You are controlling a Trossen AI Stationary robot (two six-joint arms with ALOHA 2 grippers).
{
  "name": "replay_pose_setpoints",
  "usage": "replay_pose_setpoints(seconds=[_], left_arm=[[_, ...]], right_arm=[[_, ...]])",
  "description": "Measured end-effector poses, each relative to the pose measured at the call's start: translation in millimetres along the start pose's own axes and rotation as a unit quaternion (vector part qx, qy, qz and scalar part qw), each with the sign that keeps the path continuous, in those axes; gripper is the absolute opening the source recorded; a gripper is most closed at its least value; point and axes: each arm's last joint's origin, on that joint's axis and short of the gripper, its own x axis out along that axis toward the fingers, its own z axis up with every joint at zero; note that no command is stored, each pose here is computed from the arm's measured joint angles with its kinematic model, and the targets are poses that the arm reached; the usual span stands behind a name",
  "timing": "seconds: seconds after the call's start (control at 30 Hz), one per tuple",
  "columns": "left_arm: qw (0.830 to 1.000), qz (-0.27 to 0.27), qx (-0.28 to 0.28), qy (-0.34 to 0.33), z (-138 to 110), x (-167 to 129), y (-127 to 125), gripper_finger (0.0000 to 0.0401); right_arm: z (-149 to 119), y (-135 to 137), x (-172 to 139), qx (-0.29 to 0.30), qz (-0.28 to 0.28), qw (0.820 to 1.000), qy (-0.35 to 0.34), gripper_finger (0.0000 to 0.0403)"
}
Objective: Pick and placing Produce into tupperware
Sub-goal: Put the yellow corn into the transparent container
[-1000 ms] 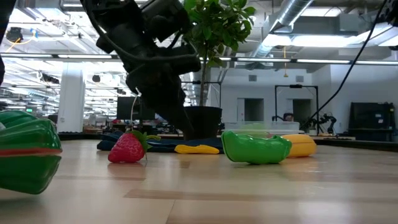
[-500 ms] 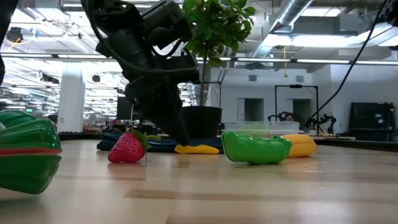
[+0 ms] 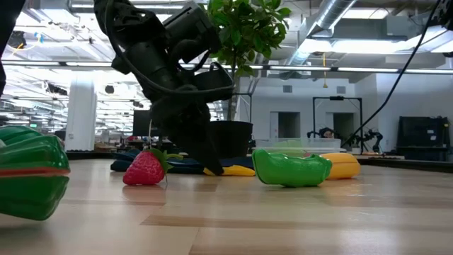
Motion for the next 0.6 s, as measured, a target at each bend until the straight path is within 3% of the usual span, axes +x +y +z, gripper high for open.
replay_pose_setpoints(seconds=[0.6], left_arm=[[1.000,0.020,-0.007,-0.004,-0.2,0.5,1.3,0.0139]], right_arm=[[-0.1,0.0,0.1,0.000,0.000,1.000,0.000,0.0128]])
